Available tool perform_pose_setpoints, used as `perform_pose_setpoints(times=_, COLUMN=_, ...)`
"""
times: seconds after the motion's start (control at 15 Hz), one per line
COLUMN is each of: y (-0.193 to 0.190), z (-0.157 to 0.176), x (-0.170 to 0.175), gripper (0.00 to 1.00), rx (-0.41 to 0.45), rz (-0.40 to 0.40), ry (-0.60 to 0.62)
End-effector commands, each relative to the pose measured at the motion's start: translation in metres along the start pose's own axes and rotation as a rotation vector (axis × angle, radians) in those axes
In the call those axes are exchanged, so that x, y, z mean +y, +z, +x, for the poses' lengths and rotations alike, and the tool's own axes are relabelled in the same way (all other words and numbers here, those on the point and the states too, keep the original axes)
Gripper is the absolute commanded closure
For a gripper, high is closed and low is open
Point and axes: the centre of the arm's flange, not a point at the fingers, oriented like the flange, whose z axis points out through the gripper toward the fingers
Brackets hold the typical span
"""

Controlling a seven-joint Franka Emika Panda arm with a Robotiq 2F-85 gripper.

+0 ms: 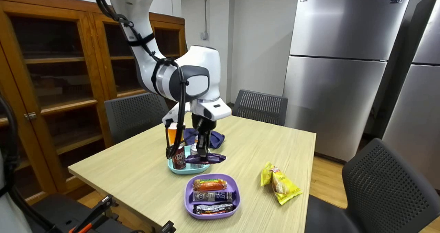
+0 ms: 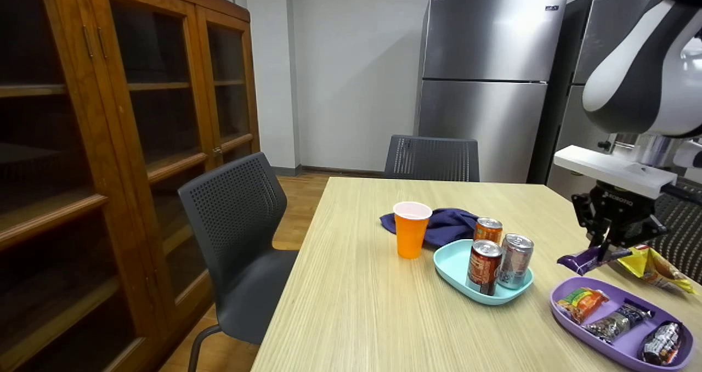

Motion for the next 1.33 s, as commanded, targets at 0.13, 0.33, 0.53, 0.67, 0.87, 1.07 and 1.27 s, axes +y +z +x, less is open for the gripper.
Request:
perform_pose_setpoints(times=0.13, y=0.037, z=0.03, x=-0.004, gripper=0.96, rx=-0.023, rz=-0.087, ry=-0.058)
perform_pose_setpoints(times=0.33, y=0.057, z=0.04, x=0.0, gripper=0.96, rx=-0.036, rz=-0.128, ry=-0.054)
perform_pose_setpoints(times=0.53, y=0.074, z=0.046, x=0.003, gripper=0.96, rx=-0.049, rz=-0.16, ry=-0.046)
perform_pose_setpoints(times=0.67, y=0.08, z=0.048, x=0.004, gripper=0.96, rx=-0.054, rz=-0.174, ry=-0.045)
perform_pose_setpoints(times=0.87, y=0.08, z=0.047, x=0.004, gripper=0.6, rx=-0.054, rz=-0.178, ry=-0.042)
perform_pose_setpoints(times=1.07, y=0.061, z=0.04, x=0.002, gripper=0.38, rx=-0.039, rz=-0.134, ry=-0.044)
perform_pose_setpoints(times=1.27, y=0.043, z=0.031, x=0.0, gripper=0.17, rx=-0.028, rz=-0.087, ry=-0.055)
